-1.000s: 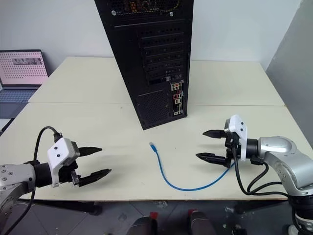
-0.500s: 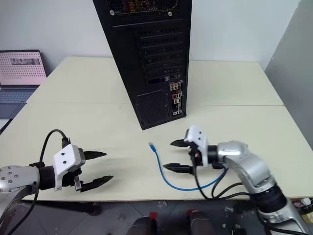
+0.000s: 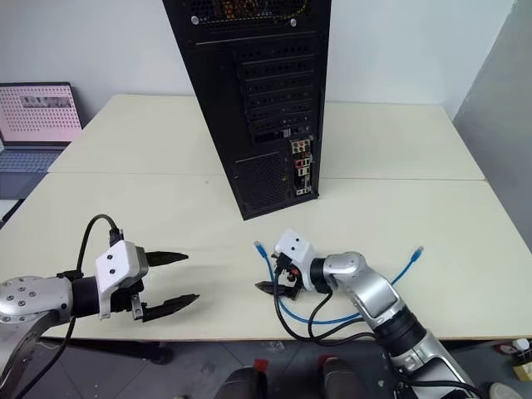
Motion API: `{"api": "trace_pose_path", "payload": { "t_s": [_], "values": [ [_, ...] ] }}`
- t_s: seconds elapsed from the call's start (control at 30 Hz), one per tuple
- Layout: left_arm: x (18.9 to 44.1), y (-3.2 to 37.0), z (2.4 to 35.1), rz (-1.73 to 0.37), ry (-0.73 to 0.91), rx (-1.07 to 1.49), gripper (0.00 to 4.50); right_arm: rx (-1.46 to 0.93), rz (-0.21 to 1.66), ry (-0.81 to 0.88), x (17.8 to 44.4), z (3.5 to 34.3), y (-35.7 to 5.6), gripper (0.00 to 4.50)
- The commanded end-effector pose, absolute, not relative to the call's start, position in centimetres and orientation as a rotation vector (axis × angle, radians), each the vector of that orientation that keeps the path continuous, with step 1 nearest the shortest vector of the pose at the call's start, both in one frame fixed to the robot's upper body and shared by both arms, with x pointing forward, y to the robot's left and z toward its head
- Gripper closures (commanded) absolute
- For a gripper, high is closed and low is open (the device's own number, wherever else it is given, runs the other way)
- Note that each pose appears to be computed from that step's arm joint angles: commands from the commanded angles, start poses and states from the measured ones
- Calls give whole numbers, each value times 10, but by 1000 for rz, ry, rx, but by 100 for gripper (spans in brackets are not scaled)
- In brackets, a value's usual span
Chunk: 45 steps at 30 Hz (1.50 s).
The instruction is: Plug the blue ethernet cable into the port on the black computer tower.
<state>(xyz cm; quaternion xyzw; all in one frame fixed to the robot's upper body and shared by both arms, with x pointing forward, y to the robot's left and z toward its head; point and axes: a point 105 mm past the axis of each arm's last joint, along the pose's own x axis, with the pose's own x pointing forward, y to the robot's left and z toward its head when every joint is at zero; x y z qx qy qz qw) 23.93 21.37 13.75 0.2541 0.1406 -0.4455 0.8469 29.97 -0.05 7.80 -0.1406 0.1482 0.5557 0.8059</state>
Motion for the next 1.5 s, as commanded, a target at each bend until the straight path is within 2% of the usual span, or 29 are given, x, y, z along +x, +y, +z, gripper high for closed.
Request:
{"api": "trace_pose_path", "payload": {
  "t_s": [0.03, 0.13, 0.27, 0.43, 0.9, 1.0, 1.2, 1.37, 1.5],
  "values": [
    [244, 211, 145, -935, 249, 555, 0, -338, 1202, 283, 296, 86, 3, 167],
    [248, 209, 146, -935, 233, 560, 0, -341, 1195, 305, 295, 83, 4, 222],
    [252, 207, 147, -939, 217, 564, 0, -377, 1151, 315, 300, 79, -1, 331],
    [253, 205, 145, -944, 212, 565, 0, -411, 1117, 309, 306, 82, -14, 435],
    [250, 187, 131, -1005, 209, 554, 0, -567, 1085, 350, 297, 113, -103, 443],
    [249, 182, 130, -1026, 207, 549, 0, -559, 1081, 342, 297, 115, -103, 385],
    [249, 176, 129, -1054, 206, 546, 0, -509, 1166, 306, 287, 124, -93, 238],
    [250, 173, 127, -1063, 206, 545, 0, -423, 1101, 287, 299, 119, -83, 122],
    [249, 173, 126, -1063, 209, 544, 0, -403, 1064, 312, 305, 104, -82, 122]
  ]
}}
